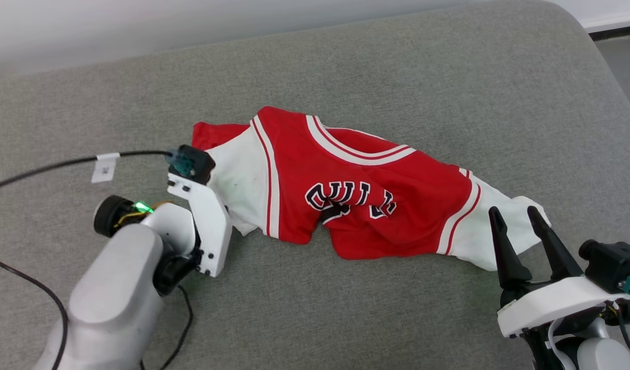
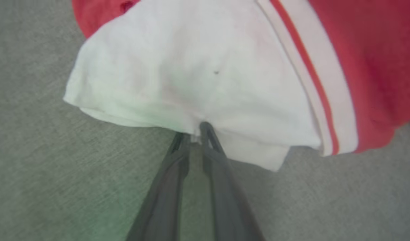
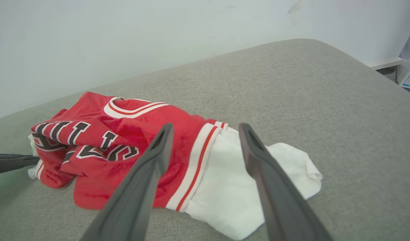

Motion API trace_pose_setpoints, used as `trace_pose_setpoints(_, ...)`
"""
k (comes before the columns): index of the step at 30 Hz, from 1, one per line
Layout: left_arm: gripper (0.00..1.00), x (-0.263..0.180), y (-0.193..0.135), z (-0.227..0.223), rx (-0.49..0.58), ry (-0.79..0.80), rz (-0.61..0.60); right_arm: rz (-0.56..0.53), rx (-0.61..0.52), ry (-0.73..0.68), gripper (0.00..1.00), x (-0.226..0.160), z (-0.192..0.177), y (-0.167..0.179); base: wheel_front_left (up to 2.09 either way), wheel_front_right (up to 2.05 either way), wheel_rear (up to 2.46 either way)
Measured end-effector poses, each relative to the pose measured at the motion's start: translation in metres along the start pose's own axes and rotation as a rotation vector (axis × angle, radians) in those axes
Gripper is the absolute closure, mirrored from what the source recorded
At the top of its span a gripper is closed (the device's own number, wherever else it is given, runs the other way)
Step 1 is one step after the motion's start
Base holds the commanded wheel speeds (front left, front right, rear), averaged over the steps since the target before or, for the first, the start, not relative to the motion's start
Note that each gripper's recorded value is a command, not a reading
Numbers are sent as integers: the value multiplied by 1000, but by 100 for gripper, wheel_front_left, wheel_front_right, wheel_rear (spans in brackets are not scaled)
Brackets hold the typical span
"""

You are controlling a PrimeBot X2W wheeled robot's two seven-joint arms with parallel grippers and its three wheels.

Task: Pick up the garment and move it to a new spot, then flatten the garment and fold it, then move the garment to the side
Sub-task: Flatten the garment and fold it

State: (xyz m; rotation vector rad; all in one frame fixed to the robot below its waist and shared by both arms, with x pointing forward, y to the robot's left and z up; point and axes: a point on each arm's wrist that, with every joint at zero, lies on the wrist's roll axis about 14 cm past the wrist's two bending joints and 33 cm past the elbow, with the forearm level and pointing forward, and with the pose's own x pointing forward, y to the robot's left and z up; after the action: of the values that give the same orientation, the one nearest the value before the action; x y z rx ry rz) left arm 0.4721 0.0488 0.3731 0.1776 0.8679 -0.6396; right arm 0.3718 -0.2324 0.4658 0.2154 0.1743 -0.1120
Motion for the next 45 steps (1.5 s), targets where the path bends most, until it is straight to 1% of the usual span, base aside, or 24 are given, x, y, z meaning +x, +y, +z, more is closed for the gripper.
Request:
trace_pose_setpoints(1,100,0,0,0,0,0,0,0,0,0,0,0,0,0,0,0,0)
trace_pose_setpoints(4,100,-13,1,9,23,-105,27,18,-13,-3,0,4,2,6,0,0,0)
trace_pose_setpoints(9,100,-44,6,23,18,-251,85,65,-27,-21,0,10,10,21,0,0,0)
trace_pose_setpoints(13,100,-75,16,11,-9,-306,158,110,-35,-29,0,14,15,36,0,0,0)
trace_pose_setpoints(16,100,-96,20,-16,-63,-298,209,147,-40,-29,0,16,17,49,0,0,0)
trace_pose_setpoints(19,100,-112,19,-56,-144,-249,251,179,-42,-33,0,16,20,59,0,0,0)
trace_pose_setpoints(23,100,-128,2,-117,-285,-145,270,212,-44,-34,0,13,22,71,0,0,0)
trace_pose_setpoints(26,100,-134,-9,-153,-389,-85,284,232,-46,-38,0,10,25,77,0,0,0)
trace_pose_setpoints(27,96,-136,-10,-157,-419,-95,299,238,-47,-42,0,9,26,79,0,0,0)
trace_pose_setpoints(28,42,-136,-11,-159,-434,-102,310,243,-47,-44,0,8,28,81,0,0,0)
trace_pose_setpoints(29,0,-136,-13,-158,-449,-115,309,244,-48,-45,0,7,28,81,0,0,0)
trace_pose_setpoints(31,0,-136,-13,-151,-490,-173,324,244,-48,-45,0,5,29,81,0,0,0)
trace_pose_setpoints(33,0,-140,-7,-143,-476,-229,352,238,-49,-46,0,2,30,78,0,0,0)
trace_pose_setpoints(34,0,-145,1,-132,-463,-285,378,234,-50,-43,0,0,30,77,0,0,0)
trace_pose_setpoints(36,0,-157,17,-103,-412,-411,426,227,-51,-47,0,-2,31,74,0,0,0)
trace_pose_setpoints(38,0,-168,24,-76,-353,-524,452,221,-54,-52,0,-4,34,72,0,0,0)
trace_pose_setpoints(42,0,-189,27,-36,-259,-715,482,200,-57,-57,0,-10,37,64,0,0,0)
trace_pose_setpoints(45,0,-204,25,-12,-209,-845,500,188,-56,-63,0,-14,39,60,0,0,0)
